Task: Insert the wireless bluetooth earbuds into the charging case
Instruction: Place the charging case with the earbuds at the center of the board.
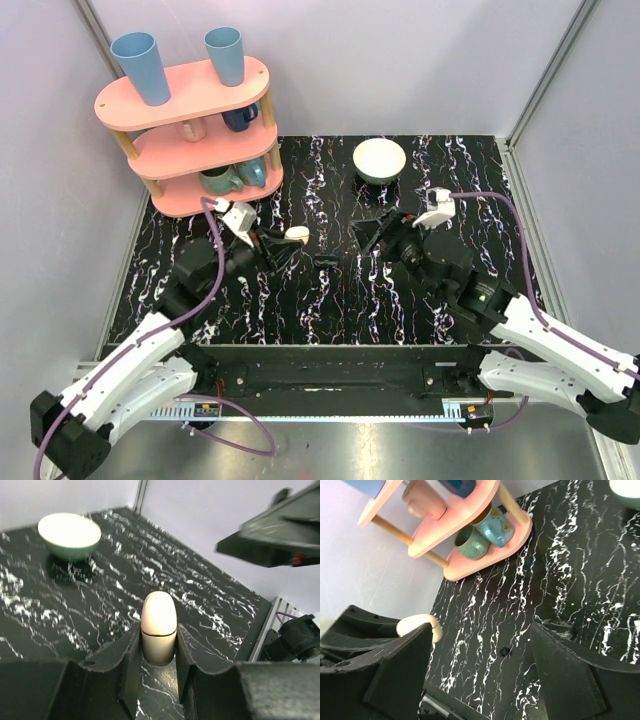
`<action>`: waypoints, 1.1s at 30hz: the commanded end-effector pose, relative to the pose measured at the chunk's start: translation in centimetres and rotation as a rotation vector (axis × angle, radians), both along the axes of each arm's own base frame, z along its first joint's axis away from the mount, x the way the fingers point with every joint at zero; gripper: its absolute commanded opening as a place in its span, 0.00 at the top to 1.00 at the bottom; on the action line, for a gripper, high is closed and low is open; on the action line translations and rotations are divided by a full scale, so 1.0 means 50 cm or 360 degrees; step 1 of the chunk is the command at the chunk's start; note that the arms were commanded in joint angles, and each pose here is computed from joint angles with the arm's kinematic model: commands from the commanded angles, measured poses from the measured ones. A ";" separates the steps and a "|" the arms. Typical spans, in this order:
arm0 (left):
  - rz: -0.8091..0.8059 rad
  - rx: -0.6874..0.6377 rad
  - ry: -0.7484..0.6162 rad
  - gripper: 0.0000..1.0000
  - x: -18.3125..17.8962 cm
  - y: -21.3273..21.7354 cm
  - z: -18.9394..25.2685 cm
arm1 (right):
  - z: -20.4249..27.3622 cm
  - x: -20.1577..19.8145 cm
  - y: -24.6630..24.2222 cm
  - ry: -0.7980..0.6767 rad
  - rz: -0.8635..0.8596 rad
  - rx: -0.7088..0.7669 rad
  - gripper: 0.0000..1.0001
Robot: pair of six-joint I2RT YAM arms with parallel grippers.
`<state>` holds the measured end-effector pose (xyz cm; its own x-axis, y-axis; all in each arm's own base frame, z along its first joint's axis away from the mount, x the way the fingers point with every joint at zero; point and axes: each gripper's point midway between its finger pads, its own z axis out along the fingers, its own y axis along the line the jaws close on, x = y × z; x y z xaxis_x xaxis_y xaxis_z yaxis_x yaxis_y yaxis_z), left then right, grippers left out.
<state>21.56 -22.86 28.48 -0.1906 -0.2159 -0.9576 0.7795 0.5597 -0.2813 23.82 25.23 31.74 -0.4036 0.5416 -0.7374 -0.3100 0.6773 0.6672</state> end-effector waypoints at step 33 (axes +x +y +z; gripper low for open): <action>0.0283 -0.0265 0.1223 0.97 0.239 0.056 -0.353 | -0.079 -0.003 0.007 0.0215 -0.0032 0.0026 0.14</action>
<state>32.14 -19.48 10.31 -0.7491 -0.4088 -0.5213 0.2070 0.6031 -0.7704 23.54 25.37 26.13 -0.5061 0.5314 -0.6793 -0.1837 0.7031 0.6869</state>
